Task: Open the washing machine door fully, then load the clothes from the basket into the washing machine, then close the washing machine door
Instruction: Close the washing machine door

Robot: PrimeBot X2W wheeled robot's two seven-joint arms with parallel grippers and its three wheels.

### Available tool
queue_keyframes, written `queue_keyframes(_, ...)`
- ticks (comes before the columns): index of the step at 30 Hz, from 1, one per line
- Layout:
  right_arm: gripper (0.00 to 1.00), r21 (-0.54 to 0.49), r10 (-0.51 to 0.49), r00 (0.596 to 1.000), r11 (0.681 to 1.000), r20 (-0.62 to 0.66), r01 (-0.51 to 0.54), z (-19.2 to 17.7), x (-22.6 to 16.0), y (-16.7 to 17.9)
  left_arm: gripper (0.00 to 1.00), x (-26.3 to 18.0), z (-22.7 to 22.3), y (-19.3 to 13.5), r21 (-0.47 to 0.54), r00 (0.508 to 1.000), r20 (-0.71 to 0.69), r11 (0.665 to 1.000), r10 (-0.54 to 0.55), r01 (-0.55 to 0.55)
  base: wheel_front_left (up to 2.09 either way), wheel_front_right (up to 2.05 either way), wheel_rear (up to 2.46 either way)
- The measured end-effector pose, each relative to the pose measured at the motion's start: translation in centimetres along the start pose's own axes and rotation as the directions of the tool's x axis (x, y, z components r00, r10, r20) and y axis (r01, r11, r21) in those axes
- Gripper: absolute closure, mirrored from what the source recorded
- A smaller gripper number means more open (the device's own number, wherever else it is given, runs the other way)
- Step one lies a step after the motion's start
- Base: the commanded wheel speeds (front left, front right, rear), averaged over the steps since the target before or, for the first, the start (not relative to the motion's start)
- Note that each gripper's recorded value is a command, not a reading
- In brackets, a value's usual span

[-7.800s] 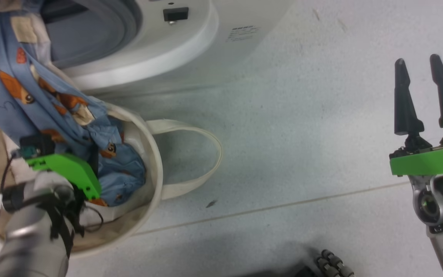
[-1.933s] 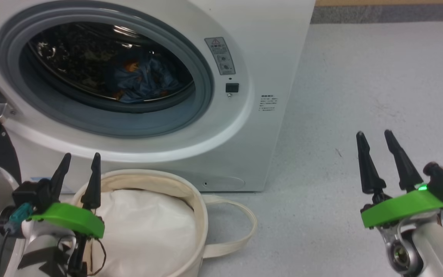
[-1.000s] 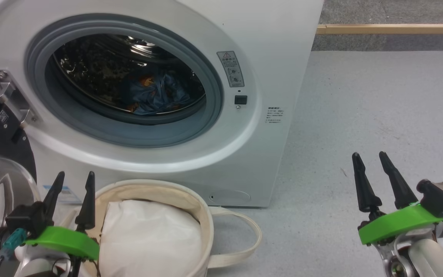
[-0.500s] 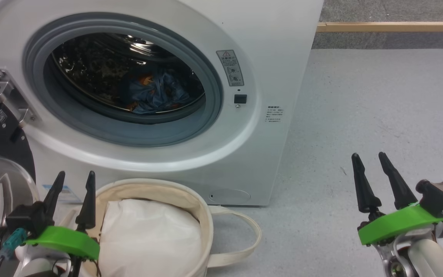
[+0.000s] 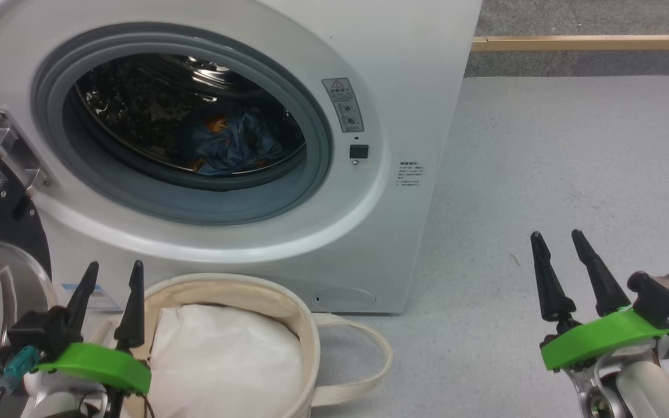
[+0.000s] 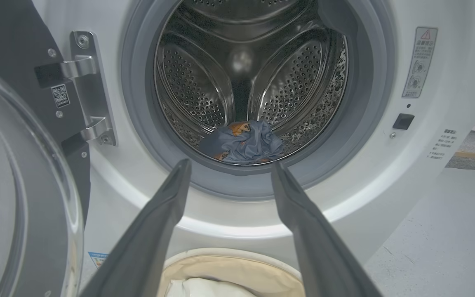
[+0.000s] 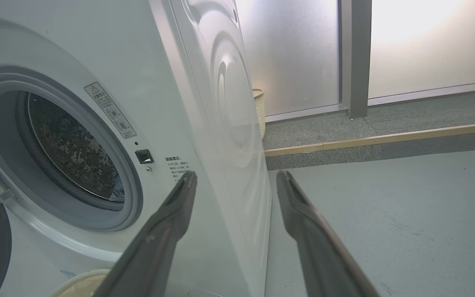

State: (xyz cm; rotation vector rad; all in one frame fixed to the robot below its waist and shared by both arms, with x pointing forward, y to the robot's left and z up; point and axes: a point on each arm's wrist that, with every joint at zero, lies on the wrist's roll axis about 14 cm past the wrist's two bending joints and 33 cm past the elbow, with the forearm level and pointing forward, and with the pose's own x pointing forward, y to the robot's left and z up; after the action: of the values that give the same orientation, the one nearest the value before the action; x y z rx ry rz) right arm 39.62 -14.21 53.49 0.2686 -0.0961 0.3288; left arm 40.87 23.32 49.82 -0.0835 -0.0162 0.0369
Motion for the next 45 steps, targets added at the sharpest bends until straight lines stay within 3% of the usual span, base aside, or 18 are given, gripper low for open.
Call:
queue_keyframes(25,0.00,-0.007,0.019,1.000,1.000,-0.002,-0.019,0.1,0.0,0.6,0.00,-0.5,0.7,0.4,-0.004,1.000,0.017,1.000,0.009,-0.009,-1.72,1.71,0.01)
queue_keyframes(45,0.00,0.002,0.033,0.999,0.999,-0.002,-0.033,0.1,0.3,1.1,0.00,-1.1,1.1,1.0,-0.004,0.999,0.030,1.000,0.025,-0.025,-0.18,0.18,0.00)
